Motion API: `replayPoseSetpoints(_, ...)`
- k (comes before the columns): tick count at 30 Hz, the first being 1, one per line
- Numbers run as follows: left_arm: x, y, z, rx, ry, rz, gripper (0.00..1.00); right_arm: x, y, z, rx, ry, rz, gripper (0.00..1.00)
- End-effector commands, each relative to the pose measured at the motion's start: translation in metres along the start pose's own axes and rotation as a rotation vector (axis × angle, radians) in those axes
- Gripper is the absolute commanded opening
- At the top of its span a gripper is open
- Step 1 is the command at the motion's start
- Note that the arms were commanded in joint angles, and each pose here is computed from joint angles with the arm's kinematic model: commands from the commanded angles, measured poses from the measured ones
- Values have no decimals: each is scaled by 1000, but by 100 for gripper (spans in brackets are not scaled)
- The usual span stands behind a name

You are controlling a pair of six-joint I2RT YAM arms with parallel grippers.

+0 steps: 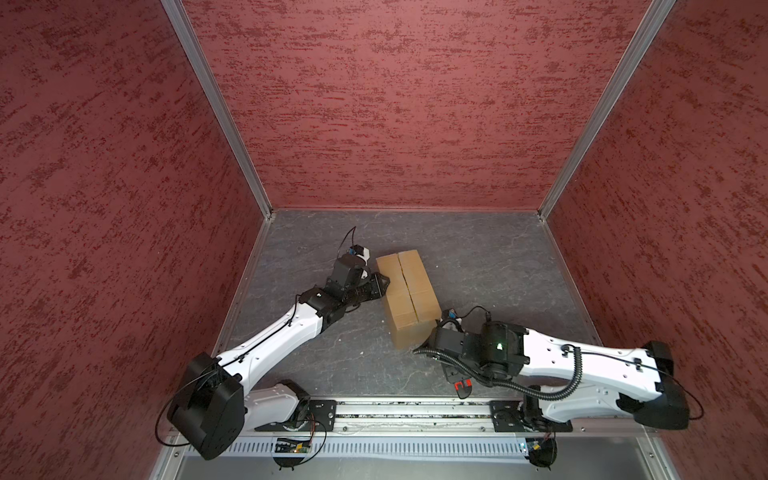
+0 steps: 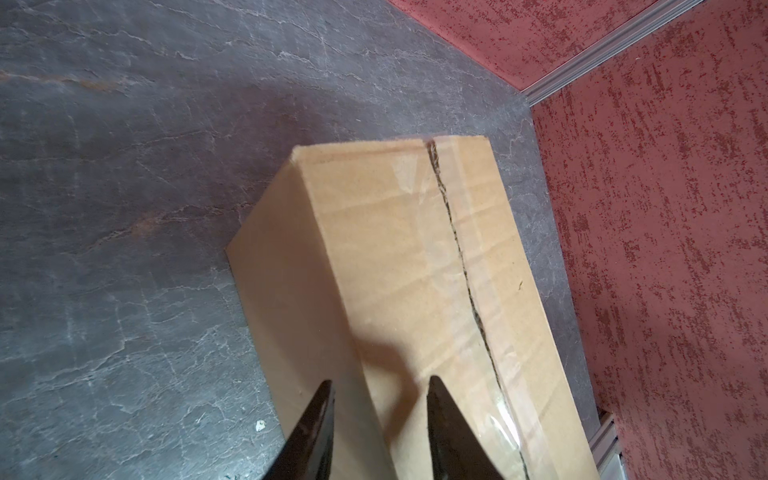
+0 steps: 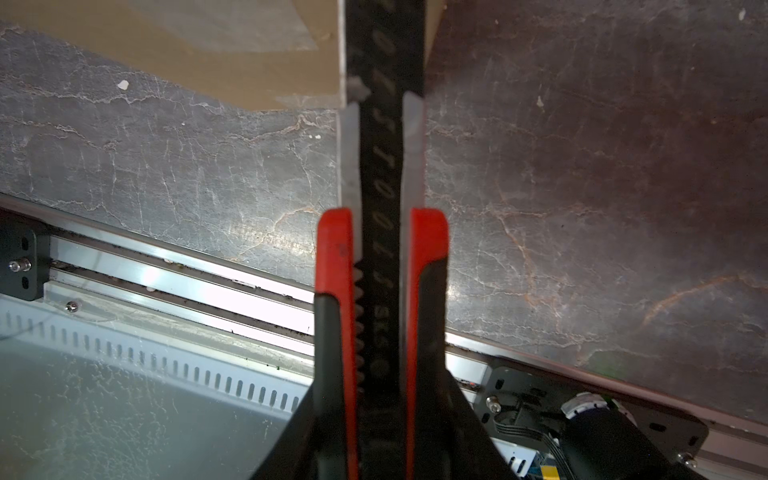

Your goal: Unpack the express box

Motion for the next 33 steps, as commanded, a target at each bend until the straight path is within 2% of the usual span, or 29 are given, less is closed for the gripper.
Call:
replayPoseSetpoints(1,0,3,1,-7,1,0,37,1,-13,-7,-29,21,-28,4)
replayPoseSetpoints(33,-1,6,3,-10,-2,6,37,5,-12,-8,-31,12,-30,4)
Point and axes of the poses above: each gripper's point midway between its finger pads, its own y axis out along the fingers, its own x axis along the line the jaws close on, z = x × y, the point moved 5 cm from there along -y, back along the fingers, and after that the axes turned 13 degrees about y, right-handed, at the moved point
